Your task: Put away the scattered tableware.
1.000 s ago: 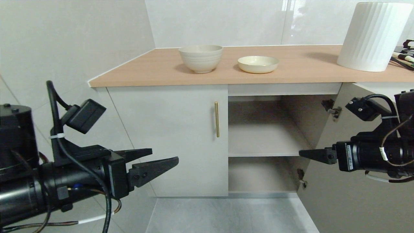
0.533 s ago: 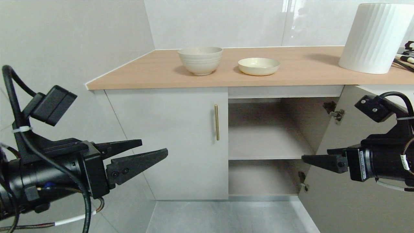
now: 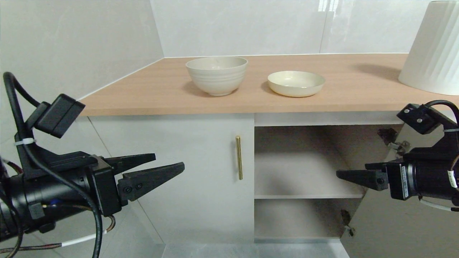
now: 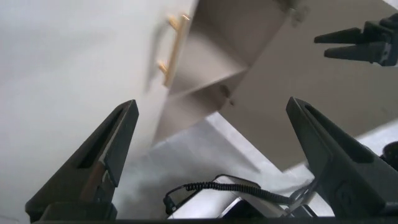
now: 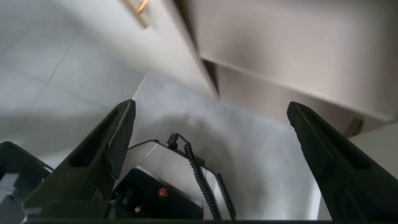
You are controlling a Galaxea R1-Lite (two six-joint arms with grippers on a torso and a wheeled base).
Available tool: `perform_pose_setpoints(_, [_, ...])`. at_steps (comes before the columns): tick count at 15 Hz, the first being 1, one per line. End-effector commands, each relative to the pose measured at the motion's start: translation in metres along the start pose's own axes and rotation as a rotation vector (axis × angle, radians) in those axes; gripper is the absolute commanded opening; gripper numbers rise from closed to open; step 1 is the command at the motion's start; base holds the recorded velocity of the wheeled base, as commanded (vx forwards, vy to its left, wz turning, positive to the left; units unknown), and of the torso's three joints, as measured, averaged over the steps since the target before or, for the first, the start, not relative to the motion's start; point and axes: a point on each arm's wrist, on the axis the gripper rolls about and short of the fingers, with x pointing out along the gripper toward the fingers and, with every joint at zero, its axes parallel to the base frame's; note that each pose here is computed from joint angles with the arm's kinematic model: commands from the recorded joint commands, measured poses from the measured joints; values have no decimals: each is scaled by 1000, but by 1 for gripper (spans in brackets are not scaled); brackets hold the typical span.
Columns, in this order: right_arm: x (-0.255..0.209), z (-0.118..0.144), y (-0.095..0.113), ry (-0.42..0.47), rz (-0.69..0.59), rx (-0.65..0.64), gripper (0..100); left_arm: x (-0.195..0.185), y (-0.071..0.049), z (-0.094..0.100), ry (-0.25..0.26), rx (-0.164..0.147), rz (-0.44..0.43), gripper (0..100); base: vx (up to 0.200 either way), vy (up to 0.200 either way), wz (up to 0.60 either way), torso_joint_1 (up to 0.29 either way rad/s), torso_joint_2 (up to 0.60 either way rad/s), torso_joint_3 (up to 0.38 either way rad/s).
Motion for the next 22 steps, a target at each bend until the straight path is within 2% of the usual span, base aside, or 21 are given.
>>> perform_pose_setpoints(1, [1, -1, 0, 2, 1, -1, 100, 1, 0, 0, 1, 0, 1, 100, 0, 0, 0, 0, 0, 0])
perform_pose_setpoints(7, [-1, -1, 0, -69, 13, -14, 100, 0, 0, 0, -2, 1, 0, 100, 0, 0, 0, 0, 0, 0])
perform_pose_setpoints(11, [-3, -1, 1, -78, 14, -15, 100, 2, 1, 2, -3, -1, 6, 100, 0, 0, 0, 93, -244, -206])
perform_pose_setpoints(15, [-1, -2, 0, -67, 13, -14, 100, 4, 2, 2, 1, -5, 7, 100, 0, 0, 0, 106, -505, -277])
perform_pose_setpoints(22, [7, -4, -2, -40, 7, -9, 100, 11, 5, 2, 15, -10, 12, 100, 0, 0, 0, 231, -463, -274])
